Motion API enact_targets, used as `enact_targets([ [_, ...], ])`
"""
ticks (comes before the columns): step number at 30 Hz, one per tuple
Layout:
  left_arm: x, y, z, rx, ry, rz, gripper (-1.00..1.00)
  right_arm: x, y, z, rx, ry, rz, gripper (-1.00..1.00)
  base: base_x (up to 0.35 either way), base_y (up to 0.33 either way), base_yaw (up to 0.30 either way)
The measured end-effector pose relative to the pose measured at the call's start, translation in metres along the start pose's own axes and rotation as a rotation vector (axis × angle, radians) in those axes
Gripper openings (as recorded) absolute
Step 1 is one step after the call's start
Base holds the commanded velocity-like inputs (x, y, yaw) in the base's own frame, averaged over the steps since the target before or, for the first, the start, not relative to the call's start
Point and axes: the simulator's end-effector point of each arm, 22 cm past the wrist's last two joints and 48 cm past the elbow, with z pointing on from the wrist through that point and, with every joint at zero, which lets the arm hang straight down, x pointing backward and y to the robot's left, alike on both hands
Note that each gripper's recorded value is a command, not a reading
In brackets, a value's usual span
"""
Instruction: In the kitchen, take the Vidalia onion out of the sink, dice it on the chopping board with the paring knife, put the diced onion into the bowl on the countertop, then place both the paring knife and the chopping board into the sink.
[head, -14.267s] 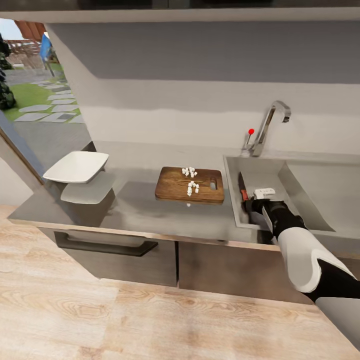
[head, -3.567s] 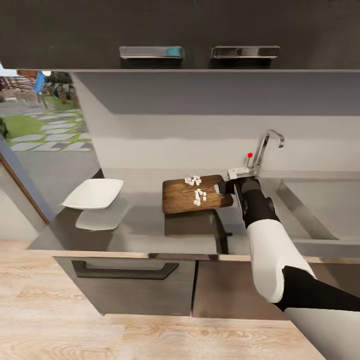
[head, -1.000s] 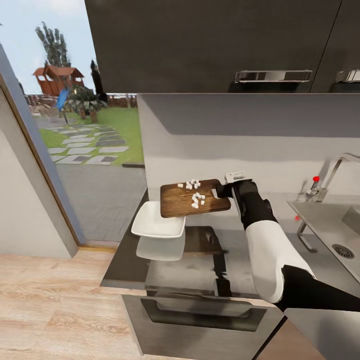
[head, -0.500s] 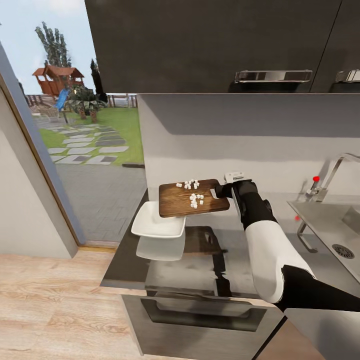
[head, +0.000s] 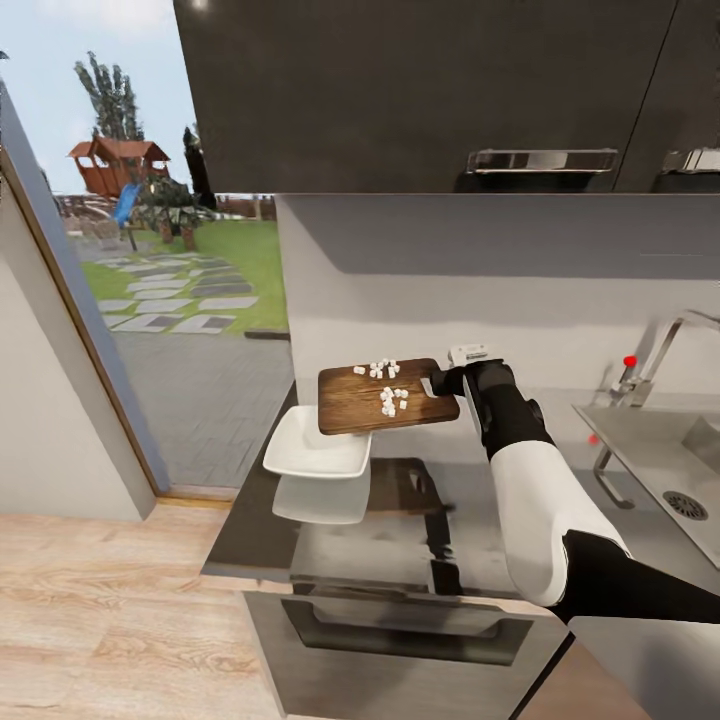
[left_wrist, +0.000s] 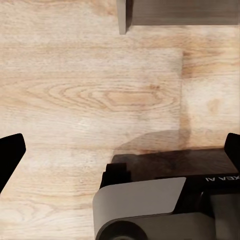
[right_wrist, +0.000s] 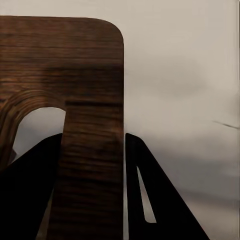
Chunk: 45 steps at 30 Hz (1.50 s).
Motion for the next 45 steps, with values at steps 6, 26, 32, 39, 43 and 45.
enact_targets([
  [6,-0.004,0.0,-0.001,-0.001,-0.009,-0.001,1.0,-0.005,0.0,-0.005,0.001,-0.009,-0.001,-1.0,0.0,0.0,0.0],
  [26,-0.017,0.001,-0.006,-0.003,-0.041,-0.001,1.0,-0.02,-0.001,-0.021,0.005,-0.034,-0.005,-1.0,0.0,0.0,0.0],
  [32,-0.021,0.002,-0.008,-0.004,-0.05,-0.001,1.0,-0.025,-0.001,-0.026,0.006,-0.043,-0.005,-1.0,0.0,0.0,0.0],
  [39,-0.026,0.002,-0.01,-0.004,-0.061,-0.001,1.0,-0.031,-0.001,-0.032,0.007,-0.054,-0.006,-1.0,0.0,0.0,0.0],
  [43,-0.028,0.002,-0.011,-0.005,-0.068,-0.001,1.0,-0.035,-0.002,-0.036,0.008,-0.06,-0.006,-1.0,0.0,0.0,0.0],
  [45,-0.029,0.002,-0.011,-0.005,-0.07,-0.001,1.0,-0.036,-0.002,-0.037,0.008,-0.062,-0.006,-1.0,0.0,0.0,0.0],
])
